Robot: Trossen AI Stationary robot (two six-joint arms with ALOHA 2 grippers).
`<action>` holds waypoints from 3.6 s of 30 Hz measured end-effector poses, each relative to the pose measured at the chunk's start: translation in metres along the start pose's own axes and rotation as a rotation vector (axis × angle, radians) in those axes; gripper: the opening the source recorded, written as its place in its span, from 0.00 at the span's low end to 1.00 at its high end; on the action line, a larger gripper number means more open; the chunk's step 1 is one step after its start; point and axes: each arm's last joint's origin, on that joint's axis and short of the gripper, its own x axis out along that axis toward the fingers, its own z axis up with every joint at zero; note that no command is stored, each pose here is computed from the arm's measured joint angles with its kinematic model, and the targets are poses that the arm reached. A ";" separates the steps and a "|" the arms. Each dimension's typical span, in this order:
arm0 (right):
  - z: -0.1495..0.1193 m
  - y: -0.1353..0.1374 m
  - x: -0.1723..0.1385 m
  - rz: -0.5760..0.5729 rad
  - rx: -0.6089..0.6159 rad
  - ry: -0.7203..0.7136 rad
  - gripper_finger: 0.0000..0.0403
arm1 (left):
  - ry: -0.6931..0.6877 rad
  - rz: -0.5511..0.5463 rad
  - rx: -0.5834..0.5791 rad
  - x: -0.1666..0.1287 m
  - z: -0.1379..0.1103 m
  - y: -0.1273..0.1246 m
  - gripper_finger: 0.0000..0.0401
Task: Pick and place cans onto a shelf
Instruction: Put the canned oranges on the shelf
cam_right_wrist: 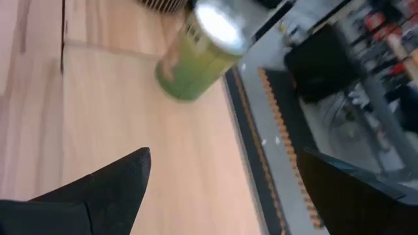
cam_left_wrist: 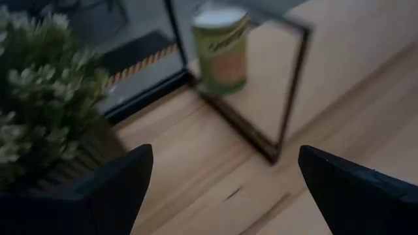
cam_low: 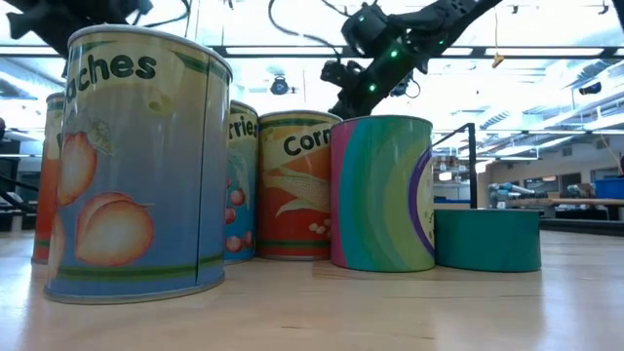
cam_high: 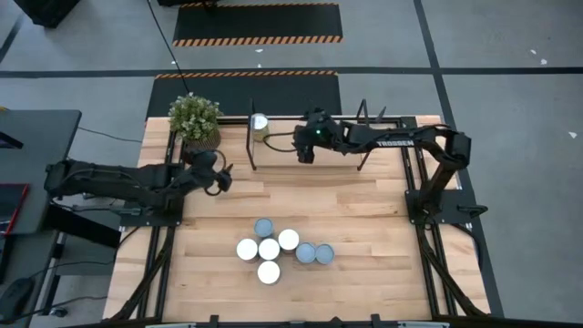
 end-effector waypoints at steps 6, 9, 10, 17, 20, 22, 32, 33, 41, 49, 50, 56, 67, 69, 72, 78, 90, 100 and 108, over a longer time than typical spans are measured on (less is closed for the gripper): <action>0.007 -0.006 -0.011 0.072 -0.013 -0.117 0.98 | 0.167 0.090 0.122 0.008 0.015 -0.001 0.97; 0.006 -0.015 -0.009 0.130 -0.005 -0.194 0.98 | 0.202 0.123 0.154 0.007 0.026 0.003 0.97; 0.005 -0.019 -0.007 0.151 0.001 -0.226 0.98 | 0.208 0.119 0.148 0.007 0.031 0.004 0.97; 0.002 -0.031 0.006 0.181 0.032 -0.304 0.98 | 0.247 0.048 0.159 -0.002 0.048 0.007 0.97; 0.012 -0.034 0.002 0.189 0.030 -0.304 0.98 | 0.236 0.023 0.147 -0.010 0.057 0.007 0.97; 0.022 -0.039 -0.003 0.195 0.053 -0.306 0.97 | 0.225 0.005 0.136 -0.015 0.060 0.006 0.97; 0.063 -0.050 0.034 0.279 0.064 -0.232 0.96 | 0.221 -0.085 0.157 -0.027 0.061 -0.004 0.97; 0.066 -0.051 0.040 0.290 0.064 -0.222 0.96 | 0.225 -0.089 0.155 -0.028 0.060 -0.004 0.97; 0.076 -0.059 0.080 0.320 0.054 -0.183 0.99 | 0.232 -0.118 0.180 -0.033 0.057 -0.007 0.97; 0.063 -0.062 0.105 0.334 0.105 -0.136 0.99 | 0.233 -0.127 0.192 -0.034 0.056 -0.008 0.97; 0.063 -0.064 0.107 0.330 0.123 -0.141 0.99 | 0.232 -0.128 0.191 -0.034 0.056 -0.008 0.97; 0.050 -0.071 0.115 0.345 0.235 -0.091 0.99 | 0.244 -0.145 0.188 -0.035 0.056 -0.008 0.97; 0.020 -0.064 0.124 0.430 0.213 0.087 0.99 | 0.252 -0.156 0.181 -0.035 0.056 -0.009 0.97; 0.012 -0.058 0.129 0.431 0.205 0.105 0.99 | 0.253 -0.152 0.163 -0.034 0.056 -0.009 0.97; 0.010 -0.057 0.134 0.409 0.200 0.059 0.99 | 0.250 -0.135 0.153 -0.028 0.049 -0.009 0.97; 0.004 -0.063 0.133 0.406 0.205 0.072 0.99 | 0.236 -0.045 0.130 -0.009 0.015 -0.010 0.97; 0.001 -0.067 0.127 0.430 0.150 0.102 0.99 | 0.078 0.053 0.397 0.017 0.025 -0.005 0.97; 0.013 -0.084 0.103 0.435 0.154 0.061 0.99 | 0.099 0.071 0.734 0.066 0.043 0.013 0.97; 0.005 -0.090 0.101 0.441 0.148 0.100 0.99 | 0.167 0.049 0.695 0.104 0.051 0.027 0.97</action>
